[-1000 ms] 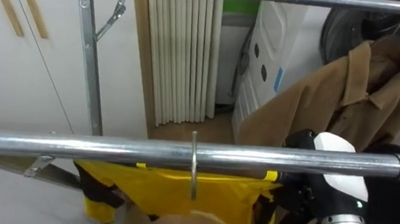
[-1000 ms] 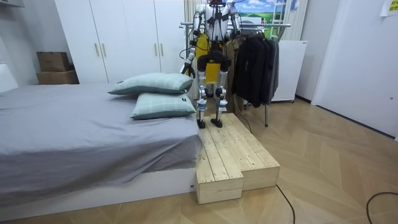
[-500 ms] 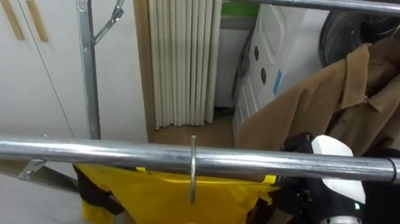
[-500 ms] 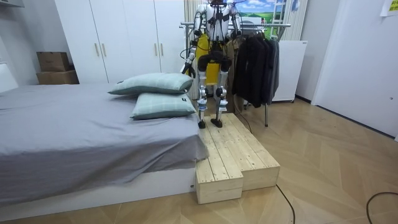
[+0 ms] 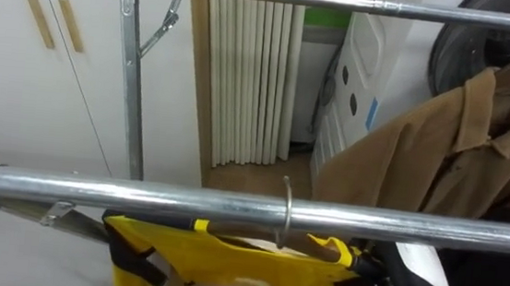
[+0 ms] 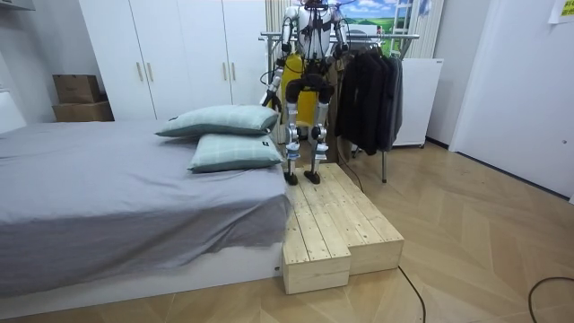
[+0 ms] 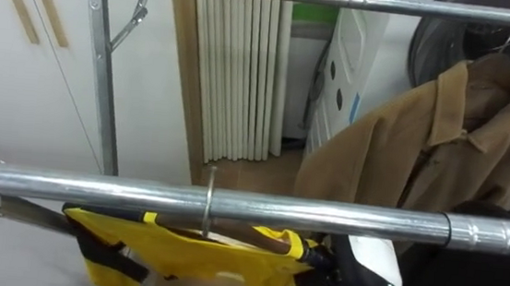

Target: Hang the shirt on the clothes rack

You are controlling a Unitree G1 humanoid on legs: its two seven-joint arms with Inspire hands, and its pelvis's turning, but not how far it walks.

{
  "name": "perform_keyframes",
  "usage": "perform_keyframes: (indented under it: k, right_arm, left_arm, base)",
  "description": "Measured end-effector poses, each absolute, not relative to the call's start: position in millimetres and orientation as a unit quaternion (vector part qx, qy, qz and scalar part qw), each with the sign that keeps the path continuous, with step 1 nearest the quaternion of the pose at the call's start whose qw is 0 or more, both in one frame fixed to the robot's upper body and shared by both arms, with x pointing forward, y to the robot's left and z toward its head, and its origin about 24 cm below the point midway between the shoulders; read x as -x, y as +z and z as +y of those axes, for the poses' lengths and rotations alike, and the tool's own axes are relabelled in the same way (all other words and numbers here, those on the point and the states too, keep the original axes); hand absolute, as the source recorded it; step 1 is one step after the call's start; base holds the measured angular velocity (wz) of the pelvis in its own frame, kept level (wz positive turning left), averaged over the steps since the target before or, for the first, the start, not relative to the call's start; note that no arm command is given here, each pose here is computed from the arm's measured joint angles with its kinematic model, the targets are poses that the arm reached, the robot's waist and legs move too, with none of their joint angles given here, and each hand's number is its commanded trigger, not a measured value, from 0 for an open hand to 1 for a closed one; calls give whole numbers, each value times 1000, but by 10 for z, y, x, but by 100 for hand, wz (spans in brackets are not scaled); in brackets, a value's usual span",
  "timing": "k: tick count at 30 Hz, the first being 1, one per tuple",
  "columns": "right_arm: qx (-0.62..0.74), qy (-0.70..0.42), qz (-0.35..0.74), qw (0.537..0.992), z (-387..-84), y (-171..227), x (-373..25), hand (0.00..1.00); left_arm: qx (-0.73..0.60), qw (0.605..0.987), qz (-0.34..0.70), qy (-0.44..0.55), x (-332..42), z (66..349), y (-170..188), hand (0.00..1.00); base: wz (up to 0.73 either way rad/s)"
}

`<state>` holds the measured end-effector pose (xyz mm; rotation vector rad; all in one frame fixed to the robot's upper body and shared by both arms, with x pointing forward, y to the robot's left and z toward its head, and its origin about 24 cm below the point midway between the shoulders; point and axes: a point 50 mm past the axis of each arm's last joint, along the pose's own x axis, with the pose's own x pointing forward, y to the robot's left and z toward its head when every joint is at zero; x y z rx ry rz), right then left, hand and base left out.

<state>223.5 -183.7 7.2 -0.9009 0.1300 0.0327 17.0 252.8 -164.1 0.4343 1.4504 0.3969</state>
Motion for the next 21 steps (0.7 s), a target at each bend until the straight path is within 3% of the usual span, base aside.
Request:
perform_keyframes:
  k: [21]
  right_arm:
    - [426, 22, 112, 897, -1893, -138, -2148, 100]
  left_arm:
    - [-210, 715, 650, 149, -122, 2507, -1634, 0]
  base:
    - [-1]
